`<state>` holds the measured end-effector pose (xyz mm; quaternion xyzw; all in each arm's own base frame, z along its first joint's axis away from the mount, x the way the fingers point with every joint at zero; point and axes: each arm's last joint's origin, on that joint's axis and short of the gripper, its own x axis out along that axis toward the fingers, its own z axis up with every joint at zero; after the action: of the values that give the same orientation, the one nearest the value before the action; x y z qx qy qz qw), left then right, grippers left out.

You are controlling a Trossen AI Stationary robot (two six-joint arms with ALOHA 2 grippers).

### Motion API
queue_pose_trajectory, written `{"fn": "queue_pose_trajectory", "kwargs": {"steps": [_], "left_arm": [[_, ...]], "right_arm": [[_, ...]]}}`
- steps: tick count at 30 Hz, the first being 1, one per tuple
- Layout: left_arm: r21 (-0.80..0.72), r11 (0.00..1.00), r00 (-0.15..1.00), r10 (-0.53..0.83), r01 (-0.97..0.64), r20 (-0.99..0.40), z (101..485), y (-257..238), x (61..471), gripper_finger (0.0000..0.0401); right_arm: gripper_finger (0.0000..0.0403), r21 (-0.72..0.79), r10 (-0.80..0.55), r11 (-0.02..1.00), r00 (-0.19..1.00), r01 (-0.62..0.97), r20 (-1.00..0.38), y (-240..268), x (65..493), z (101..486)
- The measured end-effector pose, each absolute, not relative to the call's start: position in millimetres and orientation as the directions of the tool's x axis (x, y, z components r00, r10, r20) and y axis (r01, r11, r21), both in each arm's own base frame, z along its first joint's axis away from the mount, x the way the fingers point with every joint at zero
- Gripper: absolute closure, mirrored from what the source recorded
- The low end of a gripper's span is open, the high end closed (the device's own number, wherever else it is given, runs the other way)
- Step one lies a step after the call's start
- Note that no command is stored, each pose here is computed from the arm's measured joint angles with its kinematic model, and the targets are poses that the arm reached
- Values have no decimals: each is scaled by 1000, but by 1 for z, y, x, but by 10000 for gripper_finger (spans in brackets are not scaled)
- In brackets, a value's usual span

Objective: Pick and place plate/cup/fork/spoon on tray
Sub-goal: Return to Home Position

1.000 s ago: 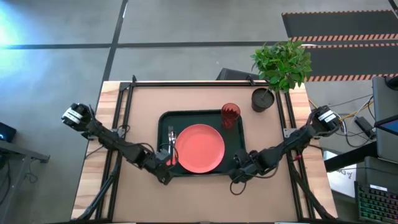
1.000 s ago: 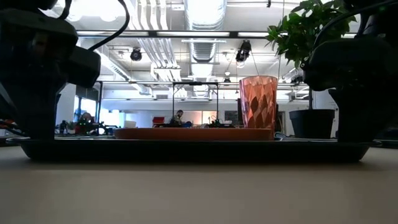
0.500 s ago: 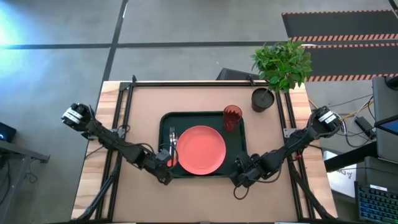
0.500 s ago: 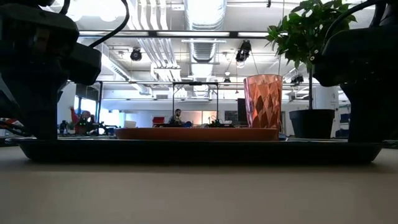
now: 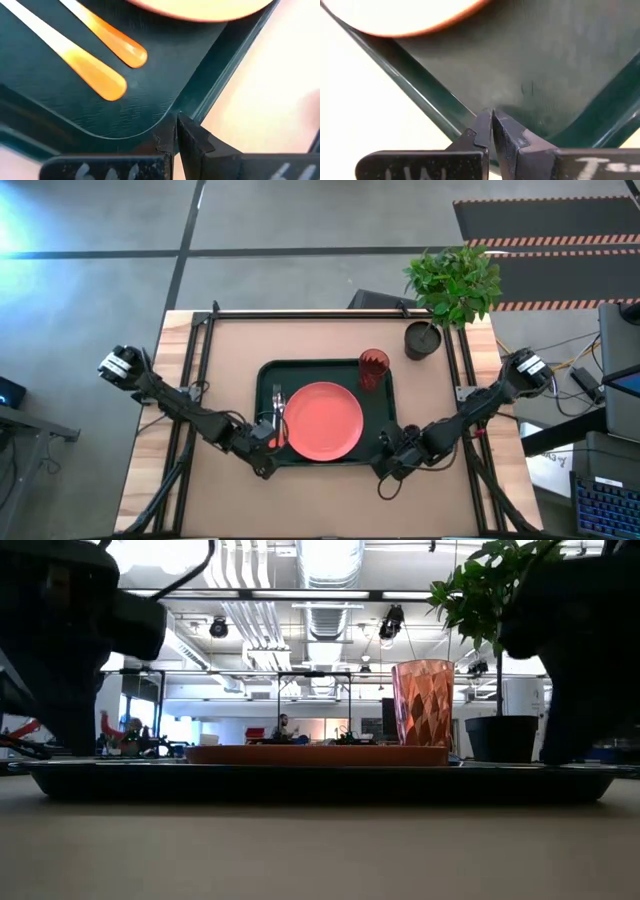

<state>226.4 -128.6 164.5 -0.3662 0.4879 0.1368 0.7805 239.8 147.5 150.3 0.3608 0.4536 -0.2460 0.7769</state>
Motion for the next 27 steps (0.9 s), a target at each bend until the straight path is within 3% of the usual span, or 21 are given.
{"fn": "queue_pose_trajectory", "kwargs": {"steps": [6, 14, 20, 27], "left_arm": [[-355, 760, 483, -61, -545, -873, 199, -125, 225, 401], [-202, 786, 528, 178, -584, -830, 271, -96, 189, 401], [-203, 797, 672, 309, -570, -673, 308, -70, 154, 401], [-93, 835, 749, 432, -543, -502, 330, -49, 127, 401]], "right_arm": [[394, 408, -119, 646, 613, 645, -781, 139, 235, 185], [394, 436, -195, 749, 795, 499, -574, 114, 223, 258], [394, 339, -282, 841, 877, 421, -389, 99, 214, 322], [394, 187, -460, 842, 854, 507, -246, 88, 202, 377]]}}
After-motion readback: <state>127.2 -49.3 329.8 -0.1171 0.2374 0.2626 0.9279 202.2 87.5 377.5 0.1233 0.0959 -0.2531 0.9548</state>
